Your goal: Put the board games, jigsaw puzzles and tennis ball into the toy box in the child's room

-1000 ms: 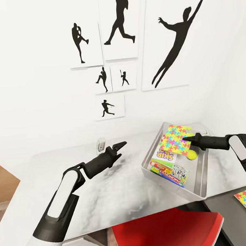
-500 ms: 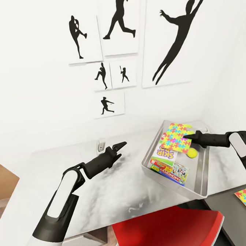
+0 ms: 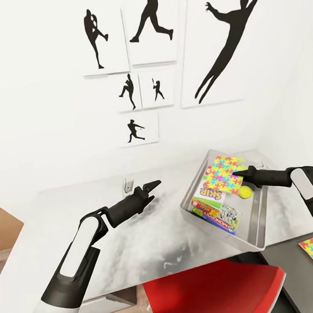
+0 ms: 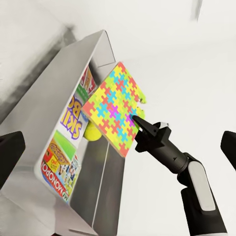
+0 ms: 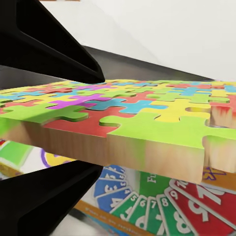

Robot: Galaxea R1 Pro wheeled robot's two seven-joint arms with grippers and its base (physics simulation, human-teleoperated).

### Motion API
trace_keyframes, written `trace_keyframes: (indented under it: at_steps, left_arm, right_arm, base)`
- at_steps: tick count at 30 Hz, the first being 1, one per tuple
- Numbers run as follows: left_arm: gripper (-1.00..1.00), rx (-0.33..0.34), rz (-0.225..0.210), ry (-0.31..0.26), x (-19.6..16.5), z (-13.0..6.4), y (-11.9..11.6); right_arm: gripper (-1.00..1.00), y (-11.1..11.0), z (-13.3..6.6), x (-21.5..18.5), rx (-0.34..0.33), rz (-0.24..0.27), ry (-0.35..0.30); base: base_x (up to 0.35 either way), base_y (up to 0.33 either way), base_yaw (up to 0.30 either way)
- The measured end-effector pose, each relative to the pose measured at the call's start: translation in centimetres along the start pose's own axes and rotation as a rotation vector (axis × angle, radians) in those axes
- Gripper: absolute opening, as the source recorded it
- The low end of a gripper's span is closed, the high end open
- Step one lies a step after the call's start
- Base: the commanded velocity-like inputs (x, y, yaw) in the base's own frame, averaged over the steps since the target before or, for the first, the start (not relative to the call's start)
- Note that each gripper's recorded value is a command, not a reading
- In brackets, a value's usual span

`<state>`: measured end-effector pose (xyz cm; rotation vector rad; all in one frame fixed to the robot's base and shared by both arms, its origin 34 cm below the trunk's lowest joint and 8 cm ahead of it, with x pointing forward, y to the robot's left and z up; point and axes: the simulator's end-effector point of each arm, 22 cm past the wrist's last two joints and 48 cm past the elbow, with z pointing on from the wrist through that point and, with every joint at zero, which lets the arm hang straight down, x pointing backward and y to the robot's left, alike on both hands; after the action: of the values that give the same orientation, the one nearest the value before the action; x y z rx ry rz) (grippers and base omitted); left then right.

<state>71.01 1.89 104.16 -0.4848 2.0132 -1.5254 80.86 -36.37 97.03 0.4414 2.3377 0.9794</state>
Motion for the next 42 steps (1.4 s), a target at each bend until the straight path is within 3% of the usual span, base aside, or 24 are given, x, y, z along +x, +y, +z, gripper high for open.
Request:
trace_keyframes:
  at_steps: [19,42]
  left_arm:
    - [1.0,-0.016,-0.024,0.008,0.2,0.4,1.7]
    - [1.0,-0.037,-0.052,0.019,0.6,1.0,3.7]
  right_arm:
    - [-1.0,0.3,1.9,-0.5,-0.002,0.008,0.008]
    - [-1.0,-1.1,3.4,-0.5,0.02,0.027,0.023]
  base:
    - [0.0,0.0,0.0]
    - [0.0,0.0,0.0]
